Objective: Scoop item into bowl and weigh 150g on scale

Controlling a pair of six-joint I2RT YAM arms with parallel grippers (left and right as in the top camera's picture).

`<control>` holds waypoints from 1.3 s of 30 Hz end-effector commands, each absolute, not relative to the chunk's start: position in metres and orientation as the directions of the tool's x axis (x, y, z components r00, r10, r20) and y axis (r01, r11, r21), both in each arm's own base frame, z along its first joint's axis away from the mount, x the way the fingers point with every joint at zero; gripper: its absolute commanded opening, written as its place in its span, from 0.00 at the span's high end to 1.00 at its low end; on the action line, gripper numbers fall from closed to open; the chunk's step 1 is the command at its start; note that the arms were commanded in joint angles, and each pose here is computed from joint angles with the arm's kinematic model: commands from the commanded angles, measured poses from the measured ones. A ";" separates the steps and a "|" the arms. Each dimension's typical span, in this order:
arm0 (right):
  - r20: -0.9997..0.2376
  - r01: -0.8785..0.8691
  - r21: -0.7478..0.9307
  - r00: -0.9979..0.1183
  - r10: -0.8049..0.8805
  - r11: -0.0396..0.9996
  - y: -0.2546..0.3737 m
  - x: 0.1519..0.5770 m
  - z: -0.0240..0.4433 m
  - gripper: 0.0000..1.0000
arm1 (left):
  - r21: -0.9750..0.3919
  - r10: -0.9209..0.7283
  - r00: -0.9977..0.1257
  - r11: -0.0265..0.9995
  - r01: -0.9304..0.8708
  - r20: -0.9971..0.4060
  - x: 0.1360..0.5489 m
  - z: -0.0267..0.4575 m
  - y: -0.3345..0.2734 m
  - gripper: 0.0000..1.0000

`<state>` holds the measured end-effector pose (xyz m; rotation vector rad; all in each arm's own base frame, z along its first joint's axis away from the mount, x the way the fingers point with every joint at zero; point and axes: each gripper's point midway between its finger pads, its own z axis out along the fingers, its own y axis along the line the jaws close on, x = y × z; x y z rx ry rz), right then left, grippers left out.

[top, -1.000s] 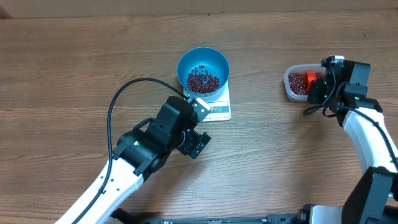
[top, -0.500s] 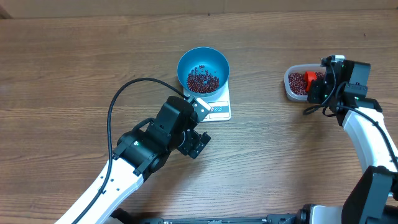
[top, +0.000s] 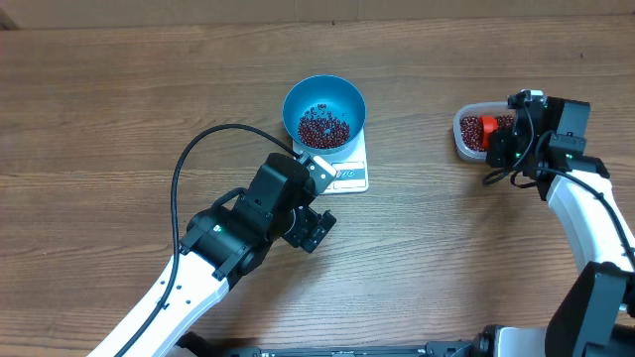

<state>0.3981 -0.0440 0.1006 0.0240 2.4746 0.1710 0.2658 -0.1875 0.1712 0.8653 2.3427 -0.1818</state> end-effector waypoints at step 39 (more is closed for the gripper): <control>-0.570 -0.100 0.488 -0.789 0.230 0.867 -0.042 0.387 0.093 0.96 | 0.097 0.551 -0.584 0.772 0.629 -0.597 0.267 0.169 -0.186 0.01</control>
